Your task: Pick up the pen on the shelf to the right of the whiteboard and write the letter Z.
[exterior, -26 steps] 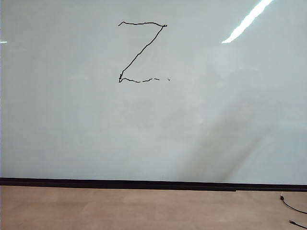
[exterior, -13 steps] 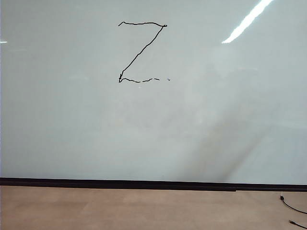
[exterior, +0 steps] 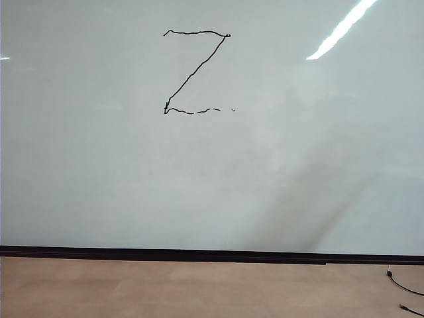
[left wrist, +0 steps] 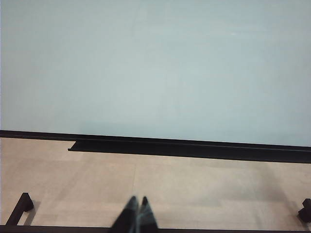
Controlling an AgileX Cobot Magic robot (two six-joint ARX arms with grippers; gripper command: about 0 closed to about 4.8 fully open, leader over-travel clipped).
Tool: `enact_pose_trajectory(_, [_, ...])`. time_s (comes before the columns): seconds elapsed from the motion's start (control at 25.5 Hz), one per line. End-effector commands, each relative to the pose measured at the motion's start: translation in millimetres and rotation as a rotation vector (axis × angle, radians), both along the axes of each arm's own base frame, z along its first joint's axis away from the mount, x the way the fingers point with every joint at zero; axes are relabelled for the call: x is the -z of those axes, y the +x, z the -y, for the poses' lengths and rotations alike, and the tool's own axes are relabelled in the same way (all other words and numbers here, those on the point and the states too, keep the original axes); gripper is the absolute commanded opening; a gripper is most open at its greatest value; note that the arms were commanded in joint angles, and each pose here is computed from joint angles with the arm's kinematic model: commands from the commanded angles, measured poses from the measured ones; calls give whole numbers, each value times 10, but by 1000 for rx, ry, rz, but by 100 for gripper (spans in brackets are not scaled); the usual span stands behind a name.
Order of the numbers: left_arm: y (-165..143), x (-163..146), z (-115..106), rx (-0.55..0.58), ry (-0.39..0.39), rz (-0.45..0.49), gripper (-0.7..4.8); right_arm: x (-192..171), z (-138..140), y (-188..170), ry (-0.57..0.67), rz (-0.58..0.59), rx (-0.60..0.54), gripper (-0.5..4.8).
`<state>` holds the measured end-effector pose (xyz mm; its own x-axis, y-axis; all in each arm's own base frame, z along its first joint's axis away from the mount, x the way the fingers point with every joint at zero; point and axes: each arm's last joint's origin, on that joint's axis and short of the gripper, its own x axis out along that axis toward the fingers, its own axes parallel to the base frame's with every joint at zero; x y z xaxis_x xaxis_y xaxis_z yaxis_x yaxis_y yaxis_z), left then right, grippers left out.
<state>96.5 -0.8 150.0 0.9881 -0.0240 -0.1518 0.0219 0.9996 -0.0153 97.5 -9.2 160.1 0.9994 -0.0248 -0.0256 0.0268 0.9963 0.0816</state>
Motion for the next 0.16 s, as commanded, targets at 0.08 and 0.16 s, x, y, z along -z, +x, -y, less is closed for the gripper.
enact_pose_trajectory(0.08, [0,-11,0,1,4,7,-4,-29,0,-3,0,19,0,-5])
enact_pose_trajectory(0.16, [0,-11,0,1,4,7,-4,-29,0,-3,0,19,0,-5])
